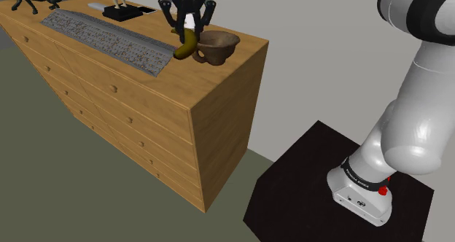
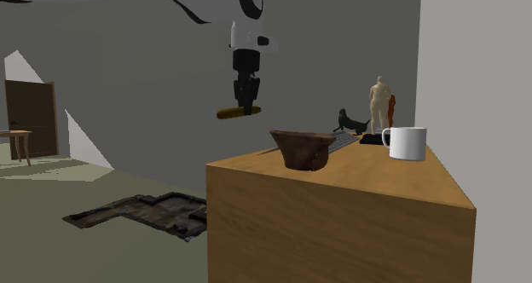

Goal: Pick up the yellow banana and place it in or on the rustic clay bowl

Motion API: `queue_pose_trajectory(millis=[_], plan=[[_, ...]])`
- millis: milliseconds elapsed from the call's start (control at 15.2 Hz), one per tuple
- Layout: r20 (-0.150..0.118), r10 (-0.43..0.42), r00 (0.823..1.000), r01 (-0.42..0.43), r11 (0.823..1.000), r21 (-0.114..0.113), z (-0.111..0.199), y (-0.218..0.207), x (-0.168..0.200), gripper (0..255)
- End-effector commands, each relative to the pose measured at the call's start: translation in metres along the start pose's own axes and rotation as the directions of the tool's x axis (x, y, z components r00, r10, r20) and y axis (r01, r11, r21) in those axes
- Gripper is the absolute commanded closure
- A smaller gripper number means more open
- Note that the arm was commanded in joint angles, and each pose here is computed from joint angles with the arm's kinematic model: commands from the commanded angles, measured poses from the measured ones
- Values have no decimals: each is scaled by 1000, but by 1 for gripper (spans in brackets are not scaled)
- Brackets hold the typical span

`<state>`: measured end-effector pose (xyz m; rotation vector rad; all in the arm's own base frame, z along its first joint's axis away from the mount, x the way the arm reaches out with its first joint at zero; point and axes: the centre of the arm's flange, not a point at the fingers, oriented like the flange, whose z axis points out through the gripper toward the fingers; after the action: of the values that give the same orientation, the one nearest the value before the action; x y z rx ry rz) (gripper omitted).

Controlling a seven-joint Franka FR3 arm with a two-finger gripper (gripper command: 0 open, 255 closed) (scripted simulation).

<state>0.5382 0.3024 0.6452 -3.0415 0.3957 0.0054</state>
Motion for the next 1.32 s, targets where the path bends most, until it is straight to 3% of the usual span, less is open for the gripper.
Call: queue_pose_trajectory(millis=[0,264,1122,1254], plan=[[0,0,1000,0,1000,0,-10,-1,-1,255],[0,0,1000,0,1000,0,-27,-2,-1,255],[0,0,1000,0,1000,0,-42,143,107,255],[0,0,1000,0,1000,0,-32,144,107,255]])
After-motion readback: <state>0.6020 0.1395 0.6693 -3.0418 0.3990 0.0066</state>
